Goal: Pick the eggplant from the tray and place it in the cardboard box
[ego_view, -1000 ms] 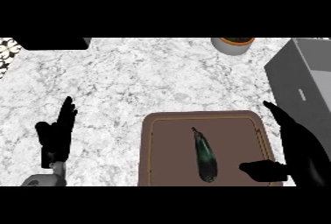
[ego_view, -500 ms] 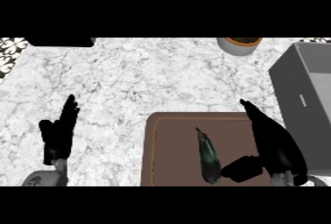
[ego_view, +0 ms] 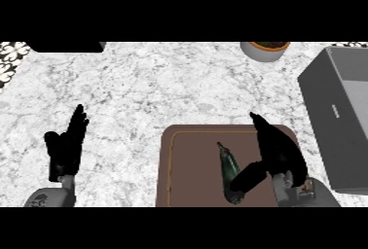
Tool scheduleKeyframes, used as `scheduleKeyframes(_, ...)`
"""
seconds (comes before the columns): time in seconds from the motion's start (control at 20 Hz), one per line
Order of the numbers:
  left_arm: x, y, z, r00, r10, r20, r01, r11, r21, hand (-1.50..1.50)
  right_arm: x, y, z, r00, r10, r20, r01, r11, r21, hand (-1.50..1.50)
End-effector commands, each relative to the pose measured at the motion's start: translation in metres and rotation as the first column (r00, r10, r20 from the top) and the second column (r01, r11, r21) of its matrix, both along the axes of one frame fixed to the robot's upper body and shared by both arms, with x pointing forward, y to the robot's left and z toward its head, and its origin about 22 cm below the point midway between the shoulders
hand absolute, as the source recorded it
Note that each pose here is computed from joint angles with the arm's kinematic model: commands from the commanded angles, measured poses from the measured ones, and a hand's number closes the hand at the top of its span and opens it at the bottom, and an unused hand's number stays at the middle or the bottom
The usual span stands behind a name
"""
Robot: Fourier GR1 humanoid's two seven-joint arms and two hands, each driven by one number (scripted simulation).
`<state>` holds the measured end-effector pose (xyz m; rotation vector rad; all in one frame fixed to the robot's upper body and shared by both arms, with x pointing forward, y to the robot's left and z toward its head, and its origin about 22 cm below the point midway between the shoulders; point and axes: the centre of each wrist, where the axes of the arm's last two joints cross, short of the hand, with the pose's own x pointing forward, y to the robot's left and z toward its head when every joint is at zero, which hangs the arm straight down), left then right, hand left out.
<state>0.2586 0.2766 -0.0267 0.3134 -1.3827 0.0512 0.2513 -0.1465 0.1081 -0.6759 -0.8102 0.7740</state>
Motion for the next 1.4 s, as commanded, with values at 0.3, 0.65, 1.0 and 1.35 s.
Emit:
scheduleKeyframes(0.3,0.007,0.007,-0.003,1.0,0.014,-0.007,-0.014,1.0,-0.005,0.0,0.02,0.04,-0.014,0.969,-0.153,-0.195,0.118,0.977,-0.179,-1.5)
scheduleKeyframes(0.65,0.006,-0.005,0.011,1.0,-0.012,0.009,0.012,1.0,-0.013,0.0,0.029,0.049,-0.019,0.959,-0.18,-0.22,0.136,0.97,-0.201,-1.5)
scheduleKeyframes(1.0,0.002,0.007,-0.007,1.0,0.013,-0.01,-0.013,1.0,-0.021,0.0,0.04,0.049,-0.027,0.947,-0.207,-0.244,0.157,0.965,-0.211,-1.5)
scheduleKeyframes(1.35,-0.001,0.001,0.003,1.0,-0.005,-0.011,0.005,1.0,-0.002,0.0,0.042,0.044,-0.039,0.931,-0.231,-0.283,0.157,0.952,-0.263,-1.5)
